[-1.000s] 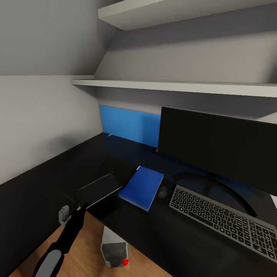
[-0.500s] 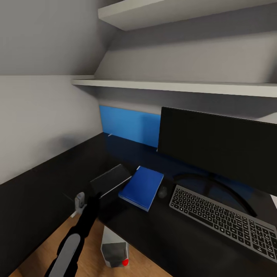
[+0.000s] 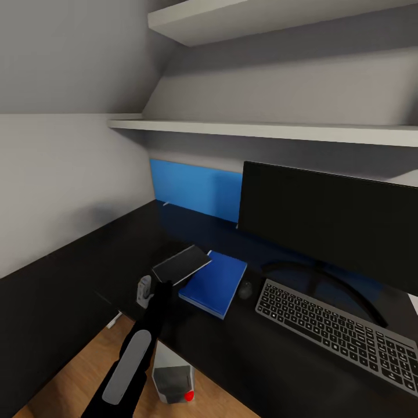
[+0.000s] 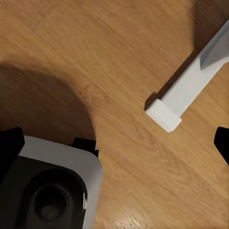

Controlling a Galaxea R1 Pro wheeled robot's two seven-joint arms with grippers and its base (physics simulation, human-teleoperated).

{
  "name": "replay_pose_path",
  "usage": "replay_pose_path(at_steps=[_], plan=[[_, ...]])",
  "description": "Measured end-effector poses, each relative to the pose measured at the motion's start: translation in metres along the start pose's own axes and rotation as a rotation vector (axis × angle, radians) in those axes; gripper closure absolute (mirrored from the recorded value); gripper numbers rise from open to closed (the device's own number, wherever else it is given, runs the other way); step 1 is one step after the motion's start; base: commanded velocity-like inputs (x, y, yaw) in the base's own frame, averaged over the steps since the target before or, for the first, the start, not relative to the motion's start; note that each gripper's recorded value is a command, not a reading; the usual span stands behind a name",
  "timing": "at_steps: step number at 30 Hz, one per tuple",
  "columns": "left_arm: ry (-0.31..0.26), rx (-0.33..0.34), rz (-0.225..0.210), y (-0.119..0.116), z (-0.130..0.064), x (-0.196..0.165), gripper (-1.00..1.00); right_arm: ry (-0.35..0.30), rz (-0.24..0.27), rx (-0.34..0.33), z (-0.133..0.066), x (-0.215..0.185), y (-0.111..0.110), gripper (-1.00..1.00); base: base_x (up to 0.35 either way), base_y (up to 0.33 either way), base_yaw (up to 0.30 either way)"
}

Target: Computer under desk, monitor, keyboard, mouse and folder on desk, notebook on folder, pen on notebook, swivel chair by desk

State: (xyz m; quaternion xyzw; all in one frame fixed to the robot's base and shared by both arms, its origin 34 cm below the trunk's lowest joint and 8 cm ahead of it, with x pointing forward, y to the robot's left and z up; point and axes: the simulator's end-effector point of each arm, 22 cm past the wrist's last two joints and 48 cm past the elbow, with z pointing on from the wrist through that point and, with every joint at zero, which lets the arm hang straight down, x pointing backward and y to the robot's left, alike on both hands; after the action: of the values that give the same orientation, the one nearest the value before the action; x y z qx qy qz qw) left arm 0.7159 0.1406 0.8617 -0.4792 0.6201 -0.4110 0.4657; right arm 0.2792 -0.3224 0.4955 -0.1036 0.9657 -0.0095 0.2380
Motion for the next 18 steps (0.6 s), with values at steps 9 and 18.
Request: replay_pose_path(at_steps=[9, 18], plan=[[-0.005, -0.017, -0.022, -0.006, 0.002, 0.014, 1.00, 0.001, 0.001, -0.001, 0.000, 0.000, 0.001, -1.00, 0.000, 0.000, -0.185], [-0.068, -0.025, -0.030, -0.004, 0.000, 0.011, 1.00, 0.000, -0.001, -0.001, 0.000, 0.000, 0.000, -1.00, 0.000, 0.000, -0.158]])
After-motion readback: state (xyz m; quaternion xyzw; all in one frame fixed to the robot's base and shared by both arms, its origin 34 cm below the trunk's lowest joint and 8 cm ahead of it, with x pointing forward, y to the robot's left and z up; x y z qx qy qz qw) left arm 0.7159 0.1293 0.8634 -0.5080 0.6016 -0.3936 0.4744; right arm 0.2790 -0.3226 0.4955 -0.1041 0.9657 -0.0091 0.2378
